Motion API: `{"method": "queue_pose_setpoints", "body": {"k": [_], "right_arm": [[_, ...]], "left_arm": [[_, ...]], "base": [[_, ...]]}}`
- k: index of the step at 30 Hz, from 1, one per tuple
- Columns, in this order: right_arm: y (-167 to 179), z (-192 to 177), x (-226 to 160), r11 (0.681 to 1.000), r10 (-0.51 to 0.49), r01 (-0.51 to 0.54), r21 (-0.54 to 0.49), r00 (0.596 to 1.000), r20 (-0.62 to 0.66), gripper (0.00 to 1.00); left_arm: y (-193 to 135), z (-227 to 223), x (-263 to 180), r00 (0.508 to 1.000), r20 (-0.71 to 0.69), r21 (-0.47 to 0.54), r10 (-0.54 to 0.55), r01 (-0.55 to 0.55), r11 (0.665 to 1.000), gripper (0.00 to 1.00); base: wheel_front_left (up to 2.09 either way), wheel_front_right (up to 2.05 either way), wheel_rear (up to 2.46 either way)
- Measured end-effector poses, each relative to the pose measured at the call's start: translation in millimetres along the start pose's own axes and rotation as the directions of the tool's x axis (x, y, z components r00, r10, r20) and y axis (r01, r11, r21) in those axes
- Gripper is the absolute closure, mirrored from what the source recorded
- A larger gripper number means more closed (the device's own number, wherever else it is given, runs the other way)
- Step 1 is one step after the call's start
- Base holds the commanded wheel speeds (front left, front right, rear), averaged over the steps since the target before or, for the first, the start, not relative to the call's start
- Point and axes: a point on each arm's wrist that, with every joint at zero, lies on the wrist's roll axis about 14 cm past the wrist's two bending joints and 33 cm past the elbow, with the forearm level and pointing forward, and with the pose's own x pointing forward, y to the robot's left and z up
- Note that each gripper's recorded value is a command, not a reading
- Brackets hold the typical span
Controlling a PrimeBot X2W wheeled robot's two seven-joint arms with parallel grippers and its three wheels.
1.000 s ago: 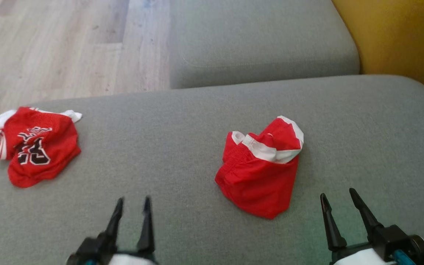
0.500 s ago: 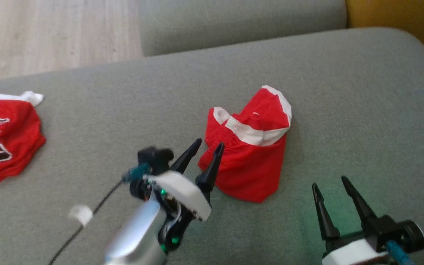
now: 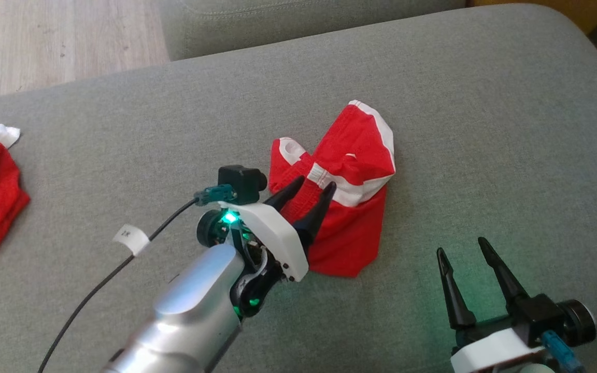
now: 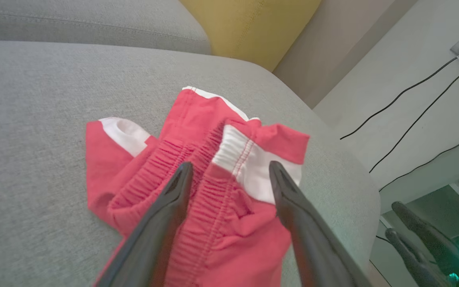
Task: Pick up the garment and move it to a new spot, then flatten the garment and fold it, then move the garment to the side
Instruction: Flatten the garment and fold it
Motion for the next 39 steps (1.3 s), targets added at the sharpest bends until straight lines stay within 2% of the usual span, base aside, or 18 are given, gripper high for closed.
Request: {"method": "queue_pose_setpoints", "body": {"k": [14,15,16,18,19,25,28,31,34,35,37,39], "right_arm": [[4,0,11,1.000,0.020,-0.020,-0.003,1.000,-0.004,0.00],[4,0,11,1.000,0.020,-0.020,-0.003,1.000,-0.003,0.00],[4,0,11,1.000,0.019,-0.019,-0.003,1.000,-0.002,0.00],[4,1,10,1.000,0.018,-0.018,-0.003,1.000,0.001,0.00],[4,2,10,1.000,0.018,-0.018,-0.002,1.000,0.003,0.00],[2,6,4,1.000,0.005,-0.005,0.012,1.000,0.021,0.00],[-3,11,-1,1.000,-0.015,0.014,0.022,0.999,0.038,0.00],[-6,13,-7,0.999,-0.030,0.028,0.032,0.998,0.051,0.00],[-5,14,-13,0.998,-0.037,0.035,0.046,0.998,0.057,0.00],[-5,14,-13,0.998,-0.037,0.035,0.046,0.998,0.057,0.00],[-7,16,-18,0.997,-0.050,0.046,0.057,0.997,0.066,0.00],[-12,20,-23,0.996,-0.067,0.062,0.064,0.994,0.083,0.00]], "left_arm": [[-14,1,5,0.996,-0.037,0.121,-0.078,0.082,0.989,0.00],[-15,0,5,0.996,-0.043,0.131,-0.082,0.087,0.988,0.15],[-16,-1,5,0.995,-0.050,0.140,-0.085,0.091,0.986,0.41],[-16,-2,4,0.995,-0.046,0.145,-0.086,0.092,0.985,0.67],[-16,-1,4,0.995,-0.037,0.149,-0.089,0.094,0.984,1.00],[-32,19,5,0.990,0.044,0.177,-0.133,0.123,0.976,1.00],[-56,30,8,0.979,0.041,0.246,-0.198,0.182,0.952,1.00],[-90,53,13,0.958,0.041,0.375,-0.285,0.250,0.893,1.00],[-127,84,17,0.926,0.042,0.522,-0.376,0.300,0.798,1.00],[-127,84,17,0.926,0.042,0.522,-0.376,0.300,0.798,1.00],[-153,106,16,0.900,0.055,0.592,-0.432,0.319,0.740,1.00],[-179,127,11,0.873,0.077,0.633,-0.482,0.331,0.700,1.00]], "base": [[0.00,0.00,0.00],[0.00,0.00,0.00],[0.00,0.00,0.00],[0.00,0.00,0.00],[0.00,0.00,0.00],[0.00,0.00,0.00],[0.00,0.00,0.00],[0.00,0.00,0.00],[0.00,0.00,0.00],[0.00,0.00,0.00],[0.00,0.00,0.00],[0.00,0.00,0.00]]}}
